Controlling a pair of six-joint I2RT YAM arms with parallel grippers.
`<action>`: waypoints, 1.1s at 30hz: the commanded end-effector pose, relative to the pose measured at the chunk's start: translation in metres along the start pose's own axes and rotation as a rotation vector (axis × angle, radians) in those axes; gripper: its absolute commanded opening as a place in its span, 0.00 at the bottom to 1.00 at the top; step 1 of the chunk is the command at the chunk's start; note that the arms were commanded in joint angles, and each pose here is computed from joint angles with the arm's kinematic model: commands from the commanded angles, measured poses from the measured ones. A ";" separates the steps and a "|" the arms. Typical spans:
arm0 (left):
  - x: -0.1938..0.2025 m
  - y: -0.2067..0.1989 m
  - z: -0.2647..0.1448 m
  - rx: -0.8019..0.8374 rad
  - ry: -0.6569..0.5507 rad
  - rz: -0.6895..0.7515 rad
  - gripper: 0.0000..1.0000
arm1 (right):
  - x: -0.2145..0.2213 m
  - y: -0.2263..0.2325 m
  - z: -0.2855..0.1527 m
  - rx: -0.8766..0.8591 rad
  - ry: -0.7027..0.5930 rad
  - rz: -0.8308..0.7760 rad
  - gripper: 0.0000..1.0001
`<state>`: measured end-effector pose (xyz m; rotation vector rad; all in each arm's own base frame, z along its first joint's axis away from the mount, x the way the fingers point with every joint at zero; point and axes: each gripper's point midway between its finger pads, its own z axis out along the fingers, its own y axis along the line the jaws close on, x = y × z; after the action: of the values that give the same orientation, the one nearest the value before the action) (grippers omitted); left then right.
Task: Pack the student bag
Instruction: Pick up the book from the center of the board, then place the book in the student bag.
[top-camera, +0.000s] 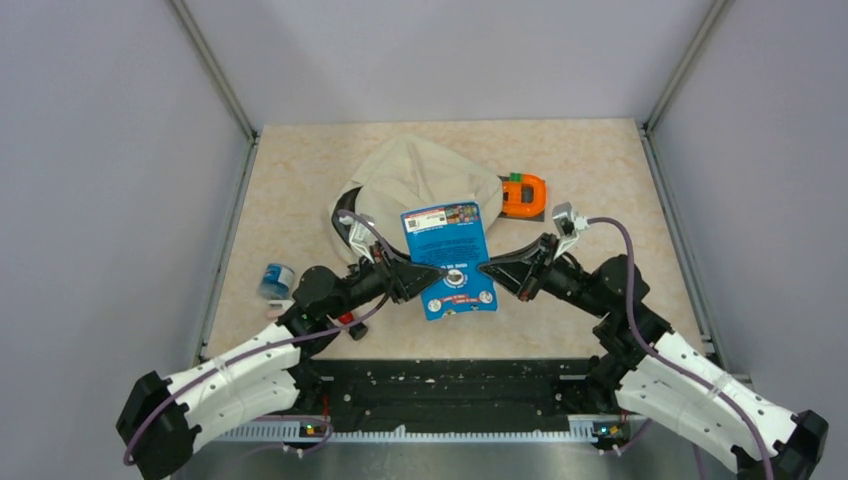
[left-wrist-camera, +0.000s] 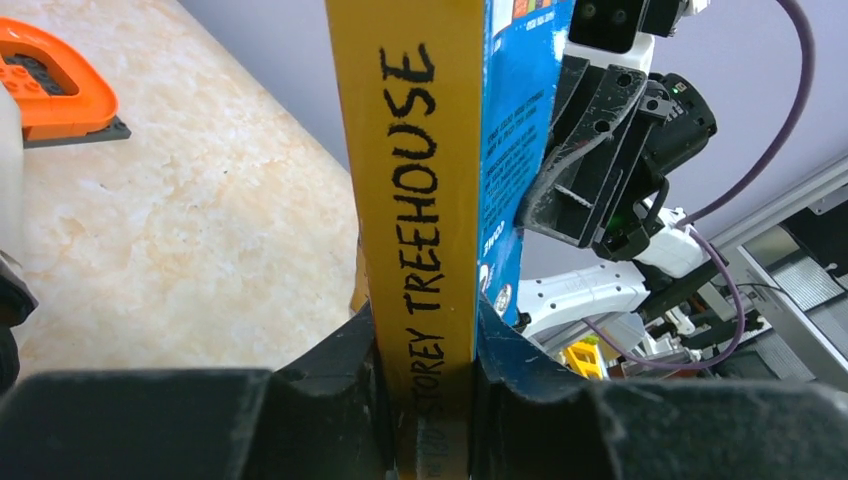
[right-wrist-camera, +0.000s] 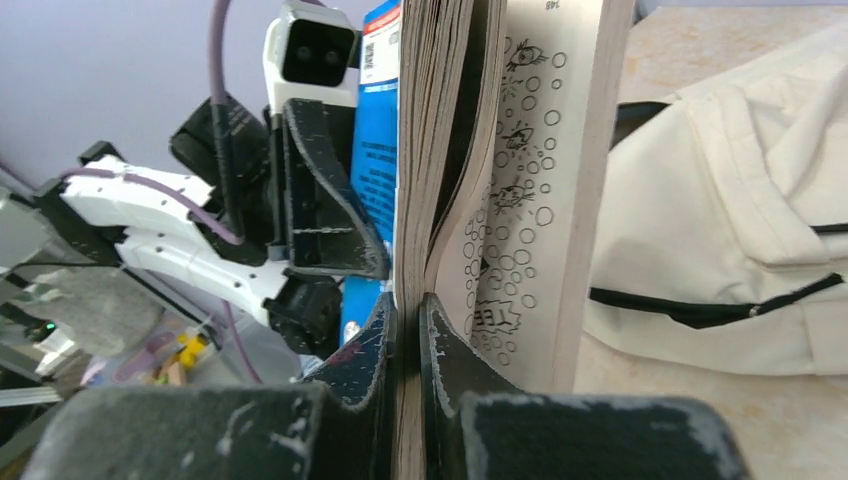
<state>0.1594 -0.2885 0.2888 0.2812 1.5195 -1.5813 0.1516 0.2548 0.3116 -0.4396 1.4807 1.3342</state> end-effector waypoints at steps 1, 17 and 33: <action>-0.007 0.000 -0.004 0.005 -0.043 0.043 0.06 | -0.034 0.007 0.003 0.026 -0.066 -0.118 0.07; -0.100 0.084 -0.046 -0.487 -0.173 0.143 0.00 | -0.019 -0.046 0.023 0.175 0.018 -0.373 0.88; -0.187 0.145 -0.169 -1.039 -0.385 0.183 0.00 | 0.074 -0.065 0.143 0.082 0.347 -0.758 0.91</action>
<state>0.3049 -0.0424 0.2529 -0.4998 1.7743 -0.5536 0.2217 0.3638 0.2245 -1.0240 1.5325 0.7226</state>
